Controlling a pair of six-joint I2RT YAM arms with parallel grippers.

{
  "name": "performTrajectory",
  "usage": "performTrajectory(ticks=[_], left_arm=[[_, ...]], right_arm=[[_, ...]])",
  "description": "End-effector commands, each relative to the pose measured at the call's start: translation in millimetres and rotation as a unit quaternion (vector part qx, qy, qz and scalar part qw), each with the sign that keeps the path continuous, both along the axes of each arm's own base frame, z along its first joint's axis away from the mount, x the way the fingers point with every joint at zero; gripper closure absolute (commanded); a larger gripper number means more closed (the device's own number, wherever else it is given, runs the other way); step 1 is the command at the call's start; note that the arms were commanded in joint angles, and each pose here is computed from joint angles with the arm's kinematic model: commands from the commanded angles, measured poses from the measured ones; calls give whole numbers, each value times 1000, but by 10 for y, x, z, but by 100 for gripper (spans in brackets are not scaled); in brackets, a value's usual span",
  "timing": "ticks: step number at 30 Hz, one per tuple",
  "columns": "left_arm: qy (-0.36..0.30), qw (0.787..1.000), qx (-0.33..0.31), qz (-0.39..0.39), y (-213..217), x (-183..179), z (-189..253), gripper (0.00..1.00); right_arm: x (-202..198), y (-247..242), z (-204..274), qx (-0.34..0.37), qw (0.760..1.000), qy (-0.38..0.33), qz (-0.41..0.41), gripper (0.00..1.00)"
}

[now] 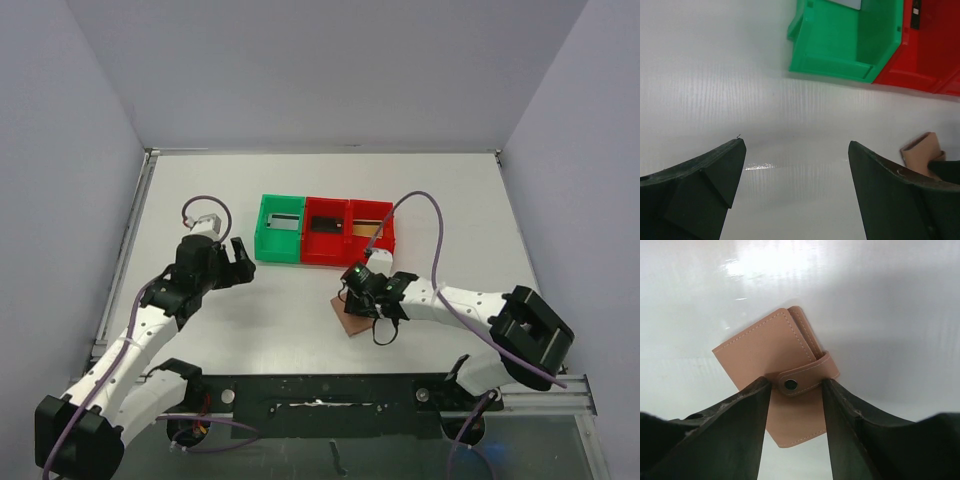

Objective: Take the credit cards out of the card holder

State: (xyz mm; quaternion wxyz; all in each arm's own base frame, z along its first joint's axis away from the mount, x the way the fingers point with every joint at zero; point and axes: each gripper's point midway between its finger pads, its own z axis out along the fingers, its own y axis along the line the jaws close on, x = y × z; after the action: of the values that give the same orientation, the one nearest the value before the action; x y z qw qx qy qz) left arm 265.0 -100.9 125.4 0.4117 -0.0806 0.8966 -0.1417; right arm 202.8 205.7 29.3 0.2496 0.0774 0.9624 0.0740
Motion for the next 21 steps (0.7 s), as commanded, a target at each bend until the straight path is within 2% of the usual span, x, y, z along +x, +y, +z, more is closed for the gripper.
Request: performTrajectory(ticks=[1,5,8,10,12,15,17,19,21], left_arm=[[-61,995,-64,-35,-218,82,416,16],[-69,989,-125,-21,-301,32,433,16],[-62,981,-179,29,-297,25,375,16],[-61,977,-201,32,-330,12,371,16],[-60,971,-230,15,-423,-31,388,16],[-58,957,-285,-6,-568,-110,373,16],[-60,947,-315,-14,-629,-142,381,16],[-56,939,-340,-17,-671,-171,363,16],[-49,932,-358,-23,-713,-215,316,18]], right_arm=[[125,417,224,16,999,-39,33,52],[231,602,439,27,995,-68,69,47],[302,529,613,19,994,-92,56,42],[346,407,734,5,993,-113,36,36],[382,298,814,-1,990,-141,24,25],[421,224,902,10,981,-186,51,10],[414,133,870,23,983,-168,67,1],[353,80,768,49,987,-128,78,0],[298,72,706,71,986,-122,88,2]])
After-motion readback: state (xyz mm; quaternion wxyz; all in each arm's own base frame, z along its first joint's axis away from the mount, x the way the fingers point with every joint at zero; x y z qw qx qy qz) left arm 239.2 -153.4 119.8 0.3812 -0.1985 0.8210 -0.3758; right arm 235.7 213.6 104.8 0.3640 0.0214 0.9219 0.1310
